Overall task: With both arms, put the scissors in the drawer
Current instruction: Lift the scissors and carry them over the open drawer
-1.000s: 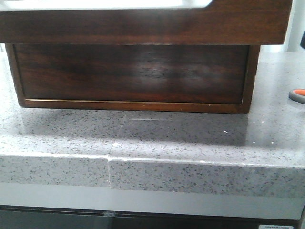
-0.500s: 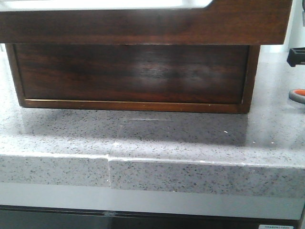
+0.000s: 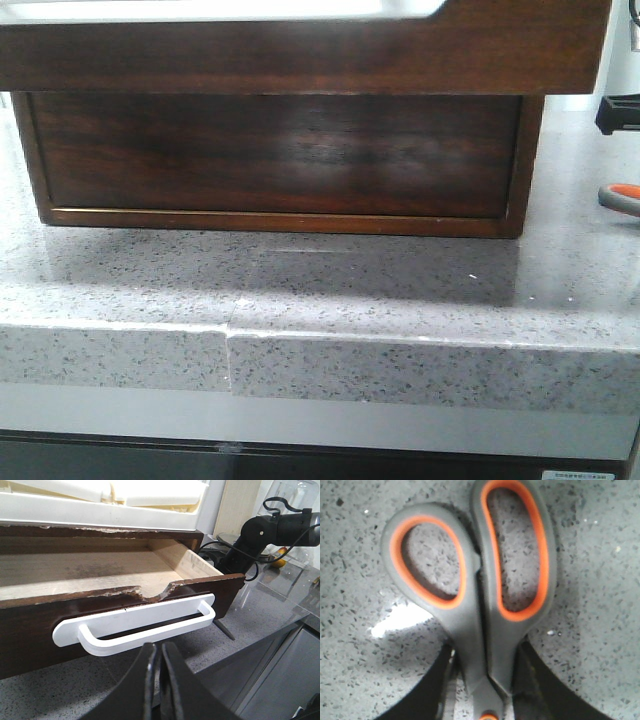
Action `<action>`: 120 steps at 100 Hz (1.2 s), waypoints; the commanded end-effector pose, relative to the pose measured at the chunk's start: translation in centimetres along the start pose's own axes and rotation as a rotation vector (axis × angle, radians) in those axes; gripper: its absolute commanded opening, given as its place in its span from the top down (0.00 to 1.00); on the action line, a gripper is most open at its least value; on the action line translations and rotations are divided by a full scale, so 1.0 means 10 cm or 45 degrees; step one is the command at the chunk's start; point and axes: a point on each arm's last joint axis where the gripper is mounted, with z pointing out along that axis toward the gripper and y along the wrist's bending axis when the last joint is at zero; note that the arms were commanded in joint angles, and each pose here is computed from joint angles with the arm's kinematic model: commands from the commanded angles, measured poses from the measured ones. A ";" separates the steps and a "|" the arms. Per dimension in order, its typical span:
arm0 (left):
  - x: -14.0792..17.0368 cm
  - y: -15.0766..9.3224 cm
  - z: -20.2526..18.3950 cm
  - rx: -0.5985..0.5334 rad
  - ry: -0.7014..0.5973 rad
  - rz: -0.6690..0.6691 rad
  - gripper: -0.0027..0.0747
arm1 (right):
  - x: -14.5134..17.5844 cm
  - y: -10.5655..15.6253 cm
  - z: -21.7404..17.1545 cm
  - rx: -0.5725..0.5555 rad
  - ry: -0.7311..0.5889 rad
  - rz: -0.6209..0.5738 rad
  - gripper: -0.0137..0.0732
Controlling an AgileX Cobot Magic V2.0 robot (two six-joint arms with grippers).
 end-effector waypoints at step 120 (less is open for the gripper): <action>-0.13 -0.02 -0.03 -0.013 -0.081 0.024 0.99 | 0.83 1.26 -3.22 -0.711 -1.375 -1.373 0.92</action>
